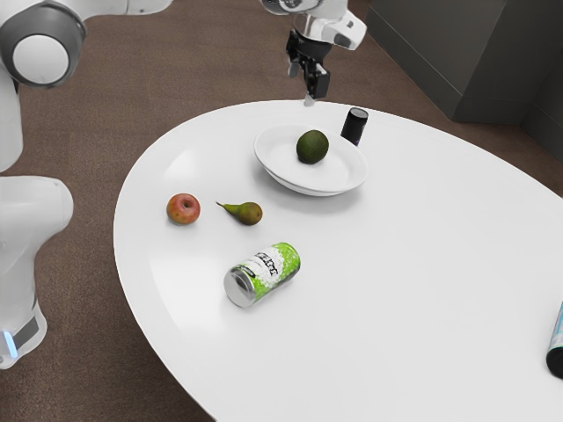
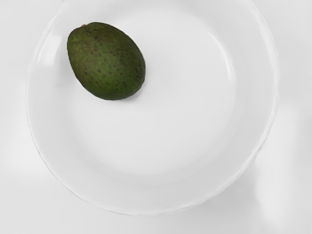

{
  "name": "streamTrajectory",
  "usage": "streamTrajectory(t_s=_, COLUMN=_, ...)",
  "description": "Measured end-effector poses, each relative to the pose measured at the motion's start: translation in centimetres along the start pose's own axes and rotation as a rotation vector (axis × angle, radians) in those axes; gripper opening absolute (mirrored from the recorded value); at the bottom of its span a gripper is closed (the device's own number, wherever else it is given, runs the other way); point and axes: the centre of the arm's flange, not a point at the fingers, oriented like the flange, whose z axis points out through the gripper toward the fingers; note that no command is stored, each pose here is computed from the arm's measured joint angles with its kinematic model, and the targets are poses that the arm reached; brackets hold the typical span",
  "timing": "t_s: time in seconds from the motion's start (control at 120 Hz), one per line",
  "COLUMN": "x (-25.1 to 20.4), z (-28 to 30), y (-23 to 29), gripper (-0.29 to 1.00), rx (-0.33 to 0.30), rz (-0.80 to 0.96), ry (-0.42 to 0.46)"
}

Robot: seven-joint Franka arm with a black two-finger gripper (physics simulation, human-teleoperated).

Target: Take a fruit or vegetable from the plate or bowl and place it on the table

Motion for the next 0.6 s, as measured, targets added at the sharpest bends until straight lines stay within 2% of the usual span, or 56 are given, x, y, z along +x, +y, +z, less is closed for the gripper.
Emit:
streamTrajectory(t_s=0.1, x=0.1, z=-0.2, y=1.2, gripper=0.7, rx=-0.012, rz=0.02, ry=0.008)
streamTrajectory(t_s=0.483, x=0.3, z=-2.8, y=-0.5, gripper=0.7, rx=-0.013, rz=-0.041, ry=0.062)
streamTrajectory(t_s=0.6, x=0.1, z=-3.0, y=0.0, gripper=0.7, rx=-0.031, rz=-0.048, ry=0.042)
